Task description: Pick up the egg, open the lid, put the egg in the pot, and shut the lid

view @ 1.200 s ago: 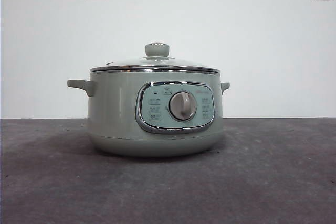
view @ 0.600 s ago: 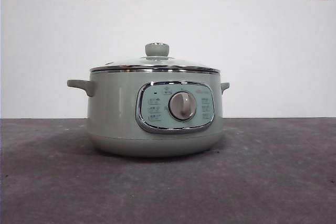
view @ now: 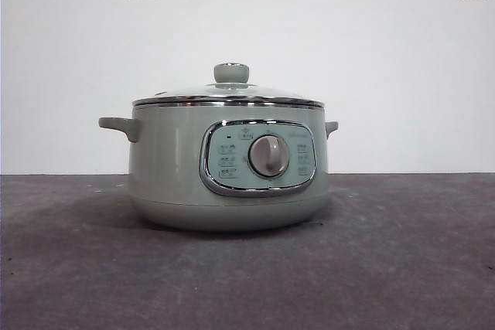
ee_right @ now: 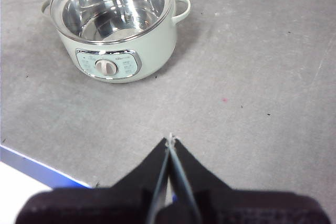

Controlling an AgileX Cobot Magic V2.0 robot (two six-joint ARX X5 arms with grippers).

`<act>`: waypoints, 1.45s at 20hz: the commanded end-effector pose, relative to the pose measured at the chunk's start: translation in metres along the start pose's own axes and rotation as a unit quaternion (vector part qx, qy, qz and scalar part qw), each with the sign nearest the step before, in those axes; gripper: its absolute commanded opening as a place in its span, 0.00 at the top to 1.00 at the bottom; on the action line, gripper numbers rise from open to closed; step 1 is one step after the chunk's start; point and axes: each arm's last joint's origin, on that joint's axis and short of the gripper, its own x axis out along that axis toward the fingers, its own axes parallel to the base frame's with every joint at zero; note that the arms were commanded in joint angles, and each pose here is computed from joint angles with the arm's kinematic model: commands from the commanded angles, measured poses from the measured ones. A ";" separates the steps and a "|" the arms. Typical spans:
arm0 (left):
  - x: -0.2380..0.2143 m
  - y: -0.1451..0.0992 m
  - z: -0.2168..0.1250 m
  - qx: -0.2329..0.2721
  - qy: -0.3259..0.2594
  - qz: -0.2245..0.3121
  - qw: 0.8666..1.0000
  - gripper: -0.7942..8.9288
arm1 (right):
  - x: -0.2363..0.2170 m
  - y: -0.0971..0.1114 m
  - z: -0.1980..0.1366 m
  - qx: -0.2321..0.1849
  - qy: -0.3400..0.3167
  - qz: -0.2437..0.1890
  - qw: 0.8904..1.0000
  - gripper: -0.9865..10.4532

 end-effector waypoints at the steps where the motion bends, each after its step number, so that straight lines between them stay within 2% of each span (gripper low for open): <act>1: 0.003 0.001 0.000 0.002 0.004 -0.001 1.000 0.92 | 0.001 0.000 -0.003 -0.004 0.013 -0.004 1.000 0.91; 6: 0.011 0.005 0.005 0.008 0.006 0.001 1.000 0.92 | 0.001 0.000 -0.003 -0.004 0.013 -0.005 1.000 0.91; 8: 0.009 0.008 0.012 0.054 -0.033 0.016 0.998 0.92 | 0.001 0.000 -0.003 -0.004 0.013 -0.005 1.000 0.91; 10: -0.007 0.013 0.017 0.120 -0.118 0.048 0.985 0.92 | 0.001 0.000 -0.003 -0.004 0.013 -0.005 1.000 0.91; 11: -0.018 0.014 0.014 0.148 -0.167 0.055 0.973 0.92 | 0.001 0.000 -0.003 -0.004 0.013 -0.005 1.000 0.91; 13: -0.030 0.016 -0.005 0.177 -0.241 0.053 0.953 0.92 | 0.001 0.000 -0.003 -0.004 0.013 -0.005 1.000 0.91; 14: -0.030 0.019 -0.020 0.181 -0.259 0.063 0.947 0.92 | 0.001 0.000 -0.003 -0.004 0.013 -0.005 1.000 0.91; 20: 0.013 0.040 -0.133 0.139 -0.275 0.226 0.924 0.92 | 0.002 0.000 -0.003 -0.004 0.014 -0.005 1.000 0.91; 23: 0.047 0.053 -0.181 0.114 -0.283 0.240 0.922 0.92 | 0.002 0.000 -0.003 -0.004 0.014 -0.005 1.000 0.91; 26: 0.078 0.068 -0.218 0.058 -0.284 0.262 0.921 0.92 | 0.002 0.000 -0.003 -0.004 0.014 -0.005 1.000 0.91; 28: 0.094 0.077 -0.238 0.013 -0.284 0.291 0.914 0.92 | 0.002 0.000 -0.003 -0.004 0.014 -0.005 1.000 0.91; 29: 0.099 0.080 -0.246 -0.015 -0.282 0.316 0.906 0.92 | 0.002 0.000 -0.003 -0.004 0.014 -0.005 1.000 0.91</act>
